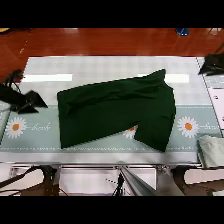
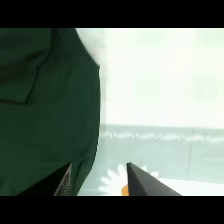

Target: Fold the shirts.

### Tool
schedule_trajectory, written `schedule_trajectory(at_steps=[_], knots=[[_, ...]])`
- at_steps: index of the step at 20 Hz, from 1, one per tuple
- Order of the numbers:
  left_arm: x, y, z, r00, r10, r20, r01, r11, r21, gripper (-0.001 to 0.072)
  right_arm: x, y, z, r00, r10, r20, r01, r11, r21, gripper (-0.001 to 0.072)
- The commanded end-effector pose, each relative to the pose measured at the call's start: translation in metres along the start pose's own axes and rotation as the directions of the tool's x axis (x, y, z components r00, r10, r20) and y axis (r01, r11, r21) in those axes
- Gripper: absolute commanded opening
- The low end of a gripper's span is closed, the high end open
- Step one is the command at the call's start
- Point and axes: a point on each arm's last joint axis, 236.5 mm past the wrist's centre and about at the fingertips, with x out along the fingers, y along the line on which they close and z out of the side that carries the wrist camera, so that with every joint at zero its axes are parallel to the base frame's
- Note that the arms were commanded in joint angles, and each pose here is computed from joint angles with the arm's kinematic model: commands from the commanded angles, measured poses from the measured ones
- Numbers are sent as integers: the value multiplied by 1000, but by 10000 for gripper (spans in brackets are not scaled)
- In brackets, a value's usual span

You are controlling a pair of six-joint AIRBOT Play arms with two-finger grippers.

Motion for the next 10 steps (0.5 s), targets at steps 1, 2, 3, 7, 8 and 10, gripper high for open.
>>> schedule_trajectory(at_steps=[1,2,3,7,8,10], knots=[[40,14,-57,996,-24,-88,18,997,-69,598,0,-14,-38,988,152,-16,-149,981,126,528],[55,15,-76,989,-47,-141,37,997,-71,597,8,-15,-47,982,190,-22,-184,970,156,534],[67,14,-92,980,-73,-185,60,995,-77,598,18,-16,-57,976,217,-34,-207,960,190,534],[100,19,-127,962,-102,-251,76,991,-112,598,50,-12,-73,964,262,-49,-246,945,216,531],[106,21,-128,964,-99,-245,71,990,-120,597,54,-8,-71,959,282,-35,-268,940,213,531],[114,22,-128,969,-106,-225,75,987,-141,597,59,-4,-67,952,304,-15,-294,932,211,531]])
